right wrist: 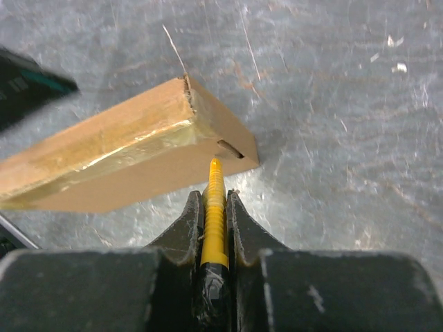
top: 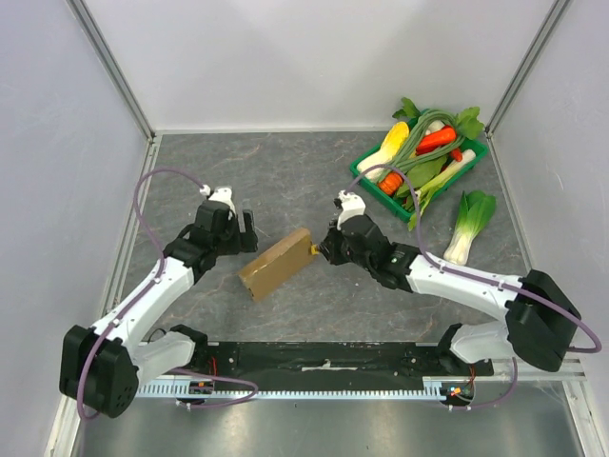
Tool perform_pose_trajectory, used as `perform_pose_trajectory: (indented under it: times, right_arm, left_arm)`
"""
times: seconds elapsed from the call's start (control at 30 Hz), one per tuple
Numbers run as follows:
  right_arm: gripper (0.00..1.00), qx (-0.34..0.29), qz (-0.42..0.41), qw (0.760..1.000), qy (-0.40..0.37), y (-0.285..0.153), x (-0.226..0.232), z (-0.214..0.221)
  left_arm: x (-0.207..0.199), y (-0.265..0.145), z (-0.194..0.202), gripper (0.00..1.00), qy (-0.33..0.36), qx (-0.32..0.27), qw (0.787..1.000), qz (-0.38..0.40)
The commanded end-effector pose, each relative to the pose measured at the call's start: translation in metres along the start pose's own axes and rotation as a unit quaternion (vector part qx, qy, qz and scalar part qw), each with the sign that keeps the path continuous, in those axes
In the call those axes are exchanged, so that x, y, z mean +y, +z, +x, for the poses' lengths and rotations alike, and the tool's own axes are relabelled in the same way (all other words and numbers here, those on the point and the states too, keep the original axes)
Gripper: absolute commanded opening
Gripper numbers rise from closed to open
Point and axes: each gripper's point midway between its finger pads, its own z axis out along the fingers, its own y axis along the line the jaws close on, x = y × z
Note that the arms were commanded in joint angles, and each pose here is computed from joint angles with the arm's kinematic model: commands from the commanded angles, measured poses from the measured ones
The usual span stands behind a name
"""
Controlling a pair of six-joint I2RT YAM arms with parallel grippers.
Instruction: Unpack the express box
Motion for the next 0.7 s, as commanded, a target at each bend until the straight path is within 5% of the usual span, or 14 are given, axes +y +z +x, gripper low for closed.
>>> perform_pose_trajectory:
  times: [0.0,0.13,0.27,0.67]
  right_arm:
    - [0.0,-0.069,-0.014,0.997,-0.008,0.012,0.024,-0.052]
    - [0.0,-0.06,-0.034,0.997,-0.029,0.035,0.041,-0.057]
    - [0.0,-0.059,-0.073,0.994,-0.054,0.057,0.069,-0.073]
    - [0.0,-0.031,-0.1,0.99,-0.093,0.072,0.09,-0.083]
  left_arm:
    - [-0.019,0.001,0.052,0.89,-0.043,0.104,0.992,0.054]
    - [-0.045,-0.007,0.071,0.84,-0.058,0.155,0.978,0.13]
    - [-0.062,-0.012,0.069,0.79,-0.067,0.147,0.97,0.183]
    - [-0.051,-0.017,0.039,0.77,-0.043,0.09,0.984,0.149]
